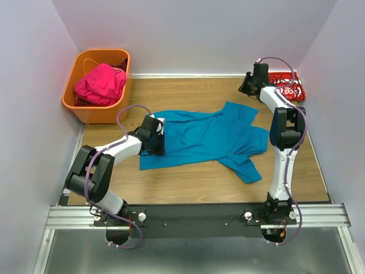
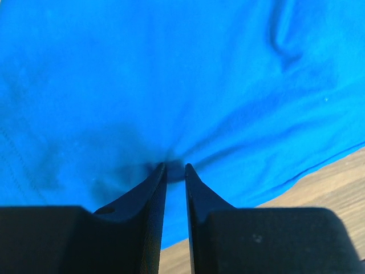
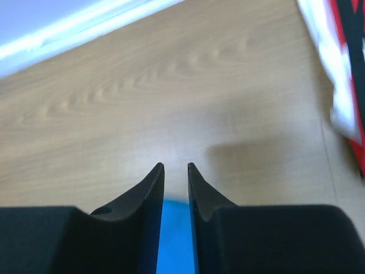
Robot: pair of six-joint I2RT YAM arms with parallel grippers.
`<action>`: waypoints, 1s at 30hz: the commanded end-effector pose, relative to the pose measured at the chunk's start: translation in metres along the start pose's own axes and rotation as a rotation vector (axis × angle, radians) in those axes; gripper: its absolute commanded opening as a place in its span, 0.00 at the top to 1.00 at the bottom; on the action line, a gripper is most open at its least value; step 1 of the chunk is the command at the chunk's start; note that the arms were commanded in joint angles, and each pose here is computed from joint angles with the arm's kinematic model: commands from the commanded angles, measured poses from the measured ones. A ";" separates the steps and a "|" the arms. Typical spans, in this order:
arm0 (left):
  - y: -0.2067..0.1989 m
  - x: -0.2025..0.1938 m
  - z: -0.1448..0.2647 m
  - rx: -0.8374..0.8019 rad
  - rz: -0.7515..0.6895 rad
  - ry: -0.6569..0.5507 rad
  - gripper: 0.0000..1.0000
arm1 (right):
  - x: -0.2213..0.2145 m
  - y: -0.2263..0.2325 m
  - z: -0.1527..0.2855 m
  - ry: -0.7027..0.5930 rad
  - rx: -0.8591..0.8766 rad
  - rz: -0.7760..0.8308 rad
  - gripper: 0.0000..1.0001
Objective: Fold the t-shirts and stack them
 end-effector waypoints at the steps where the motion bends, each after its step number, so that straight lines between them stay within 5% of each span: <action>1: 0.003 -0.004 0.012 0.009 0.010 0.010 0.73 | -0.004 0.011 0.074 0.049 0.070 0.016 0.70; 6: 0.000 0.002 0.018 -0.004 -0.003 -0.010 0.73 | -0.054 0.002 0.143 0.130 0.084 -0.025 0.69; 11: -0.024 0.032 0.036 -0.061 -0.133 -0.137 0.61 | -0.120 -0.006 0.192 0.269 0.159 -0.117 0.69; 20: -0.120 0.065 0.021 -0.278 -0.420 -0.241 0.50 | -0.162 -0.026 0.208 0.323 0.095 -0.141 0.69; 26: -0.177 0.059 -0.012 -0.377 -0.542 -0.141 0.61 | -0.167 -0.032 0.195 0.346 0.046 -0.132 0.69; 30: -0.167 0.035 -0.019 -0.355 -0.550 -0.047 0.71 | -0.170 -0.035 0.191 0.353 0.025 -0.132 0.70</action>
Point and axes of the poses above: each gripper's point midway between its finger pads, its own z axis back along the fingers, its own y axis along the line the jaws close on, x = y × z, the point moved 8 cm from there along z, back along the fingers
